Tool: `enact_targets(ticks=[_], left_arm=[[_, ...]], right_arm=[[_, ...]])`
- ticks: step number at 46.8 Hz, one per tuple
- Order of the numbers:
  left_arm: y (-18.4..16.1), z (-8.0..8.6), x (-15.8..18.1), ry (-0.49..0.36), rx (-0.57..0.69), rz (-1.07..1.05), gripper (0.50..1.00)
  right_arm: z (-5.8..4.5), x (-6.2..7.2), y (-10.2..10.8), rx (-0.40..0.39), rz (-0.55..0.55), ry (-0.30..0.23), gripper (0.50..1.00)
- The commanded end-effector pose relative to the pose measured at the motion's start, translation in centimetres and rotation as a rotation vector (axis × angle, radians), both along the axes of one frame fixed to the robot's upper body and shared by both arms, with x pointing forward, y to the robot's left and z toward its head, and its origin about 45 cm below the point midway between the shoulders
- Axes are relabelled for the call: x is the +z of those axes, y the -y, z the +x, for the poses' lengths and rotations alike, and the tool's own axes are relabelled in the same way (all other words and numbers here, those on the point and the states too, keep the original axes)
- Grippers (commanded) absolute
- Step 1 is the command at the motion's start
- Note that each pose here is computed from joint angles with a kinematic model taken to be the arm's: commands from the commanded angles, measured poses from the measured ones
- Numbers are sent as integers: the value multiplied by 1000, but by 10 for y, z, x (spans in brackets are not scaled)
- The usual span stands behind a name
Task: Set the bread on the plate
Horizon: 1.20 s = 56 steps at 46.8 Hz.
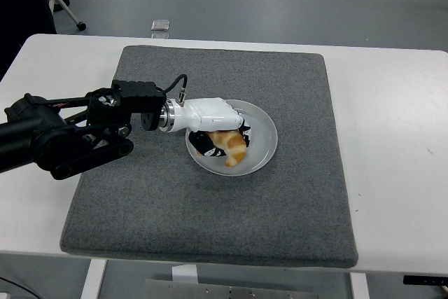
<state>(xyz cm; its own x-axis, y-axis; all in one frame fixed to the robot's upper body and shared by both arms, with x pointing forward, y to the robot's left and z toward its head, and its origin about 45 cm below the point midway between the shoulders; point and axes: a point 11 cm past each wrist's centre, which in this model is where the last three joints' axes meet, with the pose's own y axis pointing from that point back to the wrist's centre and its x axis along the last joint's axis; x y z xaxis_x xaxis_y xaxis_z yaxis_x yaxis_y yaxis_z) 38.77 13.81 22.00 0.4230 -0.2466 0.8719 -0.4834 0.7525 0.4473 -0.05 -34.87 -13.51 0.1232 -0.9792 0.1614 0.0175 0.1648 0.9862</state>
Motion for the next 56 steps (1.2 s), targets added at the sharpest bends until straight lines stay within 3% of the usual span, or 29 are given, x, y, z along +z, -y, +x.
enact_targets(ticks=[1,15,19,32,38,41,46,56], left_arm=[[0,0,-1,0,1,-2,500],[-1,-1,-3,-4,6,-1,514],[-2,0,-4,-5,10,0,610],[-2,1,-4,-6,13,-3,776],[-2,1,-4,-8,13,-6,878],[-2,1,-3,-7,13,-7,956],[-1,0,-3,-11,14,-12,986],[4,2,9,-7,12,-51,992]], right_arm=[[0,0,0,0,0,0,930],[0,0,0,0,0,0,930],[0,0,0,0,0,0,930],[0,0,0,0,0,0,930],[0,0,0,0,0,0,930],[0,0,0,0,0,0,932],[0,0,0,0,0,0,930],[-1,0,0,0,0,-1,932]])
